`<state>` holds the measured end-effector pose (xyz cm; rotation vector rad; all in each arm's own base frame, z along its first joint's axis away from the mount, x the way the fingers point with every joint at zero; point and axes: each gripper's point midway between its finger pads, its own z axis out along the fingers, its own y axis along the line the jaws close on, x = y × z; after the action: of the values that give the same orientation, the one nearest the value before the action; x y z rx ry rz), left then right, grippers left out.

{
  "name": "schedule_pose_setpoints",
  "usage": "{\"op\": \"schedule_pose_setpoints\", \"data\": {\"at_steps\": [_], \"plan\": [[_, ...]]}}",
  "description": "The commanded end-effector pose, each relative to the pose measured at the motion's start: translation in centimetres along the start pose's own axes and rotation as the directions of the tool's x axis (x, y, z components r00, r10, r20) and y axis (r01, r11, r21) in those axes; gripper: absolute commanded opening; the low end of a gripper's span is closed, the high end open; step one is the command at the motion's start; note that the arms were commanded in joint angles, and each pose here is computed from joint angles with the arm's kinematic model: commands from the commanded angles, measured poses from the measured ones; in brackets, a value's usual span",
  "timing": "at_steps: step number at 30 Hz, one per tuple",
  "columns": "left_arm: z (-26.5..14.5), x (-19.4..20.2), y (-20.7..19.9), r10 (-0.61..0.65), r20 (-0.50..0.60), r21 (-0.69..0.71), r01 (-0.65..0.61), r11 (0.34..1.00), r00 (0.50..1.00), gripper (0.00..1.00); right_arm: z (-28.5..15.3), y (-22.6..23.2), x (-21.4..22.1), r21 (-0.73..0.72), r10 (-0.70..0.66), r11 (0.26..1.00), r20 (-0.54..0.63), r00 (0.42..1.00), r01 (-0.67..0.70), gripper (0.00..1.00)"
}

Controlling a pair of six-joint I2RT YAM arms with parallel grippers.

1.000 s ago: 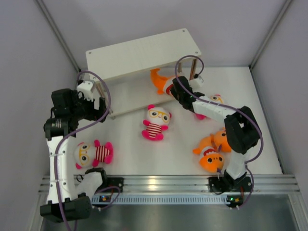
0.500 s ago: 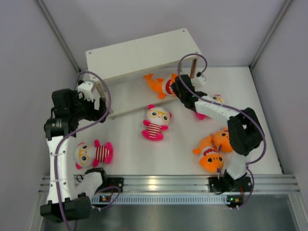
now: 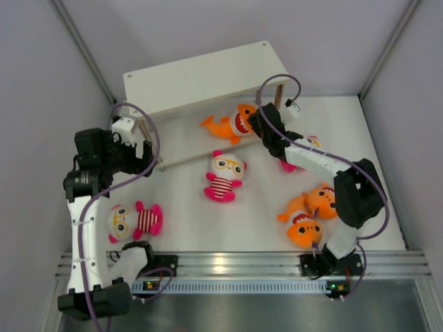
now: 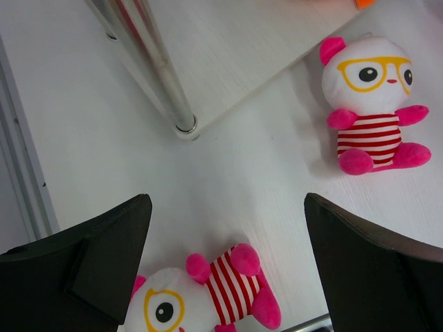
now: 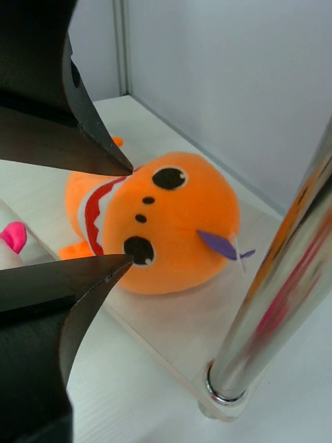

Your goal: Place and organize the stuffed toys onto the shelf

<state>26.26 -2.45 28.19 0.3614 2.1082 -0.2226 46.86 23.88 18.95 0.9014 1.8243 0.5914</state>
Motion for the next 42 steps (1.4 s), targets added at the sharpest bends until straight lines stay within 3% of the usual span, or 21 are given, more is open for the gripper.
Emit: {"op": "schedule_pose_setpoints", "data": {"at_steps": [1,7,12,14,16,19,28,42], "plan": [[-0.2,-0.2,0.0,0.021,0.017,-0.004,-0.021,1.0,1.0,0.98,-2.8,4.5,-4.2,-0.152,0.002,0.988,0.09,0.996,0.012,0.5],[-0.1,0.0,0.1,0.022,0.011,-0.009,-0.022,1.0,1.0,0.98,-5.0,3.9,-4.7,-0.227,-0.088,0.967,0.12,0.989,0.114,0.5],[-0.1,0.0,0.1,0.02,0.008,-0.01,-0.02,1.0,1.0,0.98,-5.0,1.7,-2.8,-0.194,-0.288,0.932,0.121,0.95,0.307,0.52],[0.1,0.0,0.1,0.015,0.007,-0.005,-0.015,1.0,1.0,0.98,-4.4,1.6,-2.1,-0.198,-0.306,0.925,0.119,0.945,0.324,0.57],[0.0,-0.1,0.1,0.012,0.01,-0.005,-0.012,1.0,1.0,0.98,-3.3,1.3,-1.0,-0.194,-0.338,0.916,0.103,0.936,0.352,0.69],[0.0,-0.1,0.2,0.011,0.009,-0.012,-0.011,1.0,1.0,0.98,-2.1,1.6,0.2,-0.16,-0.409,0.892,0.116,0.905,0.423,0.73],[0.3,0.0,0.4,0.011,-0.002,-0.016,-0.011,1.0,1.0,0.98,0.3,2.3,3.0,-0.051,-0.485,0.866,0.152,0.861,0.497,0.71],[0.4,0.1,0.7,0.014,-0.011,-0.027,-0.015,1.0,1.0,0.98,2.9,3.2,1.9,0.054,-0.575,0.814,0.216,0.789,0.578,0.68]]}}
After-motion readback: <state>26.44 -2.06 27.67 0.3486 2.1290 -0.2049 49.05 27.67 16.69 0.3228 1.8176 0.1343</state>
